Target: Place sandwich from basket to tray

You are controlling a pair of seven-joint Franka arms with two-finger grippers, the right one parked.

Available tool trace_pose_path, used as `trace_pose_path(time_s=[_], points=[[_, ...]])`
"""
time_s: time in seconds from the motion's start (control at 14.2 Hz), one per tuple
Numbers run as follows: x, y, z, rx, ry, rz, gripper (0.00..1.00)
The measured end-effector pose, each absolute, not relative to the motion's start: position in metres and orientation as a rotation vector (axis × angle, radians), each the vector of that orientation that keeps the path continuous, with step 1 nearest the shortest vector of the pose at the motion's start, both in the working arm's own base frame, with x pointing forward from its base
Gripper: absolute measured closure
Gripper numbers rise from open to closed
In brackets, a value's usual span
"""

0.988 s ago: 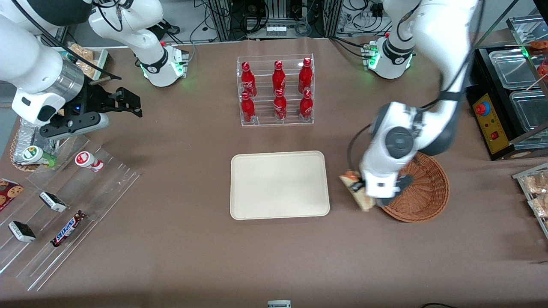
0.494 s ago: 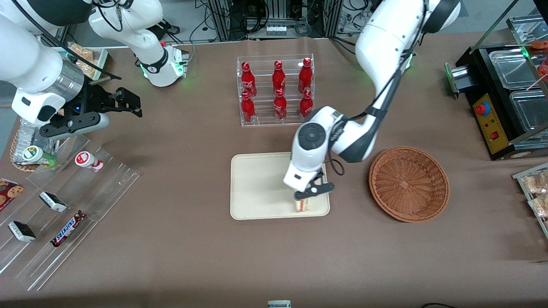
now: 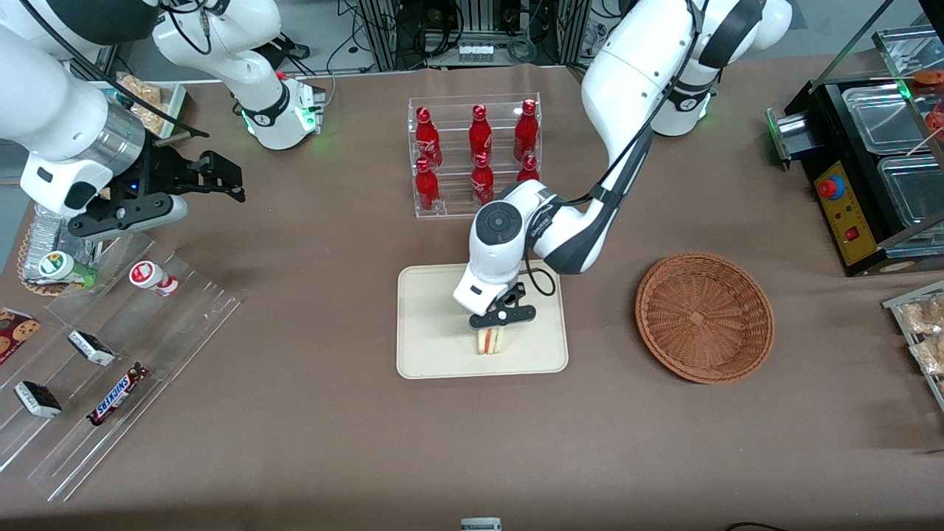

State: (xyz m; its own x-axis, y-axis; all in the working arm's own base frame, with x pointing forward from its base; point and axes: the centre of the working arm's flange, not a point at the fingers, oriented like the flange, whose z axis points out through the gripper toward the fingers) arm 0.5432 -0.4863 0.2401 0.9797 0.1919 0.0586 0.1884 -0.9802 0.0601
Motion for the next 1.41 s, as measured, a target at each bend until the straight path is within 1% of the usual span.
trace_pose_path(time_s=[0.14, 0.21, 0.28, 0.35, 0.42, 0.49, 0.56, 0.64, 0.78, 0.99, 1.13, 1.27, 1.41], points=[[0.548, -0.485, 0.246, 3.05, 0.329, 0.096, 0.64], [0.552, -0.486, 0.255, 3.037, 0.335, 0.111, 0.57], [0.556, -0.486, 0.269, 3.023, 0.338, 0.133, 0.44], [0.558, -0.486, 0.29, 3.017, 0.341, 0.146, 0.36], [0.56, -0.482, 0.315, 3.017, 0.348, 0.153, 0.24], [0.563, -0.473, 0.345, 3.014, 0.365, 0.165, 0.15], [0.569, -0.457, 0.376, 3.016, 0.375, 0.176, 0.04], [0.574, -0.435, 0.405, 3.029, 0.35, 0.18, 0.0], [0.581, -0.388, 0.44, 3.076, 0.306, 0.146, 0.0], [0.598, -0.313, 0.453, 3.117, 0.417, 0.072, 0.0], [0.609, -0.257, 0.458, 3.119, 0.499, 0.052, 0.0], [0.608, -0.209, 0.464, 3.134, 0.474, 0.031, 0.0], [0.6, -0.162, 0.473, 3.15, 0.418, 0.011, 0.0]])
